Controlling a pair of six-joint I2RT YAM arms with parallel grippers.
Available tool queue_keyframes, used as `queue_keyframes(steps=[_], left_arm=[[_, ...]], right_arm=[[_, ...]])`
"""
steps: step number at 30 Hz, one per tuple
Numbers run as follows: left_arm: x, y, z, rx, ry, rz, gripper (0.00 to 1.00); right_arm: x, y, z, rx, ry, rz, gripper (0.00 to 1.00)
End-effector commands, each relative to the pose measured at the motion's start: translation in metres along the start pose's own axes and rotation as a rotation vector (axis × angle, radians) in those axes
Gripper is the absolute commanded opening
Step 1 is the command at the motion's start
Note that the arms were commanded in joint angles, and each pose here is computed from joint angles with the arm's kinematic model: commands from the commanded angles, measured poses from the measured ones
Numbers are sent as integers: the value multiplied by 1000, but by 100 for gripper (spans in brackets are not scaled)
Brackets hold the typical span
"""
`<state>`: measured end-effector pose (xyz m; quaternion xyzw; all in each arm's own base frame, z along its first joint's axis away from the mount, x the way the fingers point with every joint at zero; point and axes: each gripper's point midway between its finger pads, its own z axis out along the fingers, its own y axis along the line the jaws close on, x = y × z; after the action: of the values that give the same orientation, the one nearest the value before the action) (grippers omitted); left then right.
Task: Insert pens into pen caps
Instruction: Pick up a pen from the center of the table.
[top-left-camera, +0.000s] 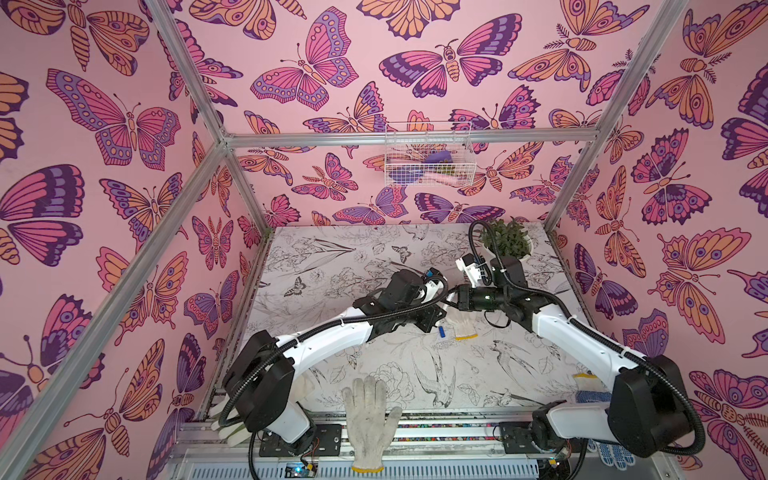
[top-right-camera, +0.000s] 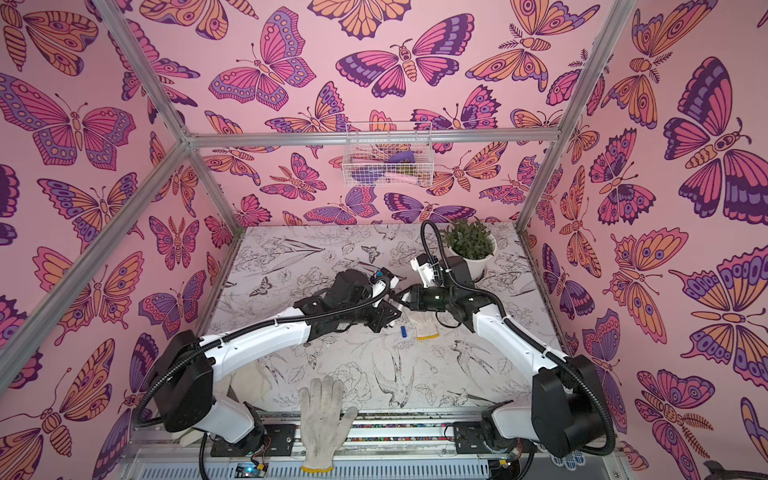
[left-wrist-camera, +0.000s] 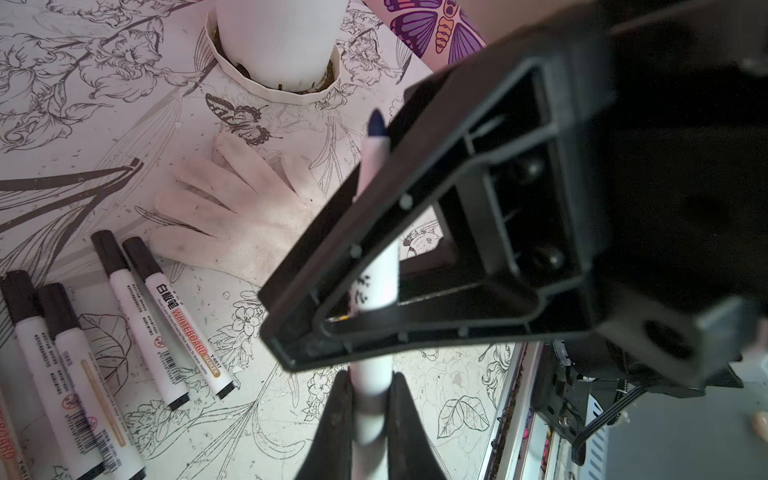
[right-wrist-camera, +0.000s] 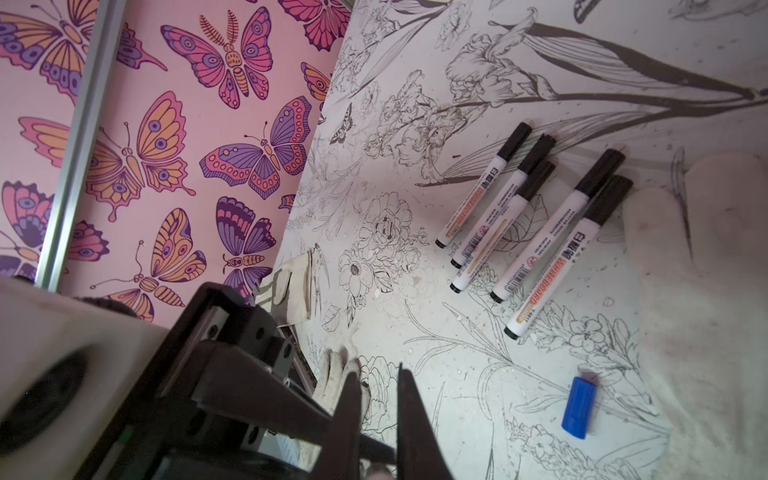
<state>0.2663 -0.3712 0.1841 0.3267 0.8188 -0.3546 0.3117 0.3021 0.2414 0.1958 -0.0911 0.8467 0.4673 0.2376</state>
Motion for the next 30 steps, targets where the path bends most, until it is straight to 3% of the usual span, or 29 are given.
queue_keyframes(steps=[1, 6, 9, 21, 24, 29, 30], left_arm=[[-8, -3, 0, 11, -18, 13, 0], [-1, 6, 7, -17, 1, 11, 33], [2, 7, 11, -13, 13, 9, 37], [-17, 1, 21, 21, -32, 27, 31], [-14, -1, 22, 32, -22, 25, 23], [-4, 4, 19, 14, -8, 20, 0], [-2, 5, 18, 4, -7, 17, 0]], right_arm=[[-14, 2, -2, 27, -37, -27, 0], [-19, 1, -6, 31, -54, -4, 0], [-24, 6, -10, 18, -73, -6, 0], [-21, 12, -8, -25, -47, -8, 0], [-23, 14, -11, -23, -58, -13, 0], [-32, 17, -19, -27, -99, -7, 0], [-33, 20, -20, -34, -105, -12, 0]])
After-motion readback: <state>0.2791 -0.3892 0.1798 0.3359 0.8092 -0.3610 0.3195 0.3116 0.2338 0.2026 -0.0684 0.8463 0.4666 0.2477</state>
